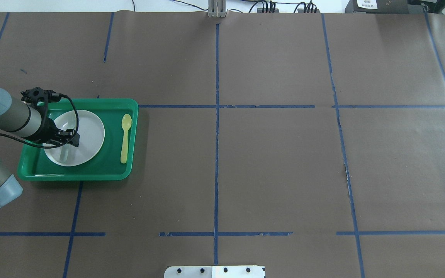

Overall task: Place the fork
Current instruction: 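Lower the left gripper and close it on the white fork, then carry the fork off the plate to the tray edge beside it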

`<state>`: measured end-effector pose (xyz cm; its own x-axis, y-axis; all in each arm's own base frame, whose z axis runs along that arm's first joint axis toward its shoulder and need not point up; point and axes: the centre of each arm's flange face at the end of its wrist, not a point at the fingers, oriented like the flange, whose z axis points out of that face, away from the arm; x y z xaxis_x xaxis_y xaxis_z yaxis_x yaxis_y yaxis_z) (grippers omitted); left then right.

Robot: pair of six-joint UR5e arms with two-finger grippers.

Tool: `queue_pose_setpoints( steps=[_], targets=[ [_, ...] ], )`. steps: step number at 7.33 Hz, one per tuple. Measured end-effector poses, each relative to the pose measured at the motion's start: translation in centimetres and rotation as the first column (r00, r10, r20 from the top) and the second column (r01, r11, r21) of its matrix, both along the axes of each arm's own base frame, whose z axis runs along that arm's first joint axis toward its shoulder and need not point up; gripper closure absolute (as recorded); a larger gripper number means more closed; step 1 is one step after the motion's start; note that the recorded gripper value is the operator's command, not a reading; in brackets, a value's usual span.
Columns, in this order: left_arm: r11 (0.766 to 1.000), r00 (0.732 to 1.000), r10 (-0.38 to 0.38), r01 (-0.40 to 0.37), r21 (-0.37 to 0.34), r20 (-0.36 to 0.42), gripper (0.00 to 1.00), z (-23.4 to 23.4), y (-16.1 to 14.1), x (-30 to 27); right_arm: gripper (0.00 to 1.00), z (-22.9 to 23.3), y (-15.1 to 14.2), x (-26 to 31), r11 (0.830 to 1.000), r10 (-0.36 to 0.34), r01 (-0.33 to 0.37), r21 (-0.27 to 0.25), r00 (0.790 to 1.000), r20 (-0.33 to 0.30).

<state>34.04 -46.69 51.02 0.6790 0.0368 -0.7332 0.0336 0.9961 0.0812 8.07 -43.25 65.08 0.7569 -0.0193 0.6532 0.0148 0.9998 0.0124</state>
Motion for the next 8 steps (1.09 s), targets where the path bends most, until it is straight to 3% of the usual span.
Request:
queue_pose_setpoints(
  steps=[1,2,3,8],
  targets=[
    [1.0,1.0,0.0,0.0,0.002,-0.002,0.65,0.0,0.0,0.0,0.0,0.0,0.0,0.0,1.0,0.0,0.0,0.0,1.0,0.0],
    [1.0,1.0,0.0,0.0,0.003,-0.004,0.96,0.0,0.0,0.0,0.0,0.0,0.0,0.0,1.0,0.0,0.0,0.0,1.0,0.0],
    [1.0,1.0,0.004,-0.004,0.0,-0.008,1.0,-0.1,0.1,0.0,0.0,0.0,0.0,0.0,1.0,0.0,0.0,0.0,1.0,0.0],
    [1.0,0.998,0.015,-0.016,-0.021,-0.066,1.0,-2.1,0.1,-1.1,0.0,0.0,0.0,0.0,1.0,0.0,0.0,0.0,1.0,0.0]
  ],
)
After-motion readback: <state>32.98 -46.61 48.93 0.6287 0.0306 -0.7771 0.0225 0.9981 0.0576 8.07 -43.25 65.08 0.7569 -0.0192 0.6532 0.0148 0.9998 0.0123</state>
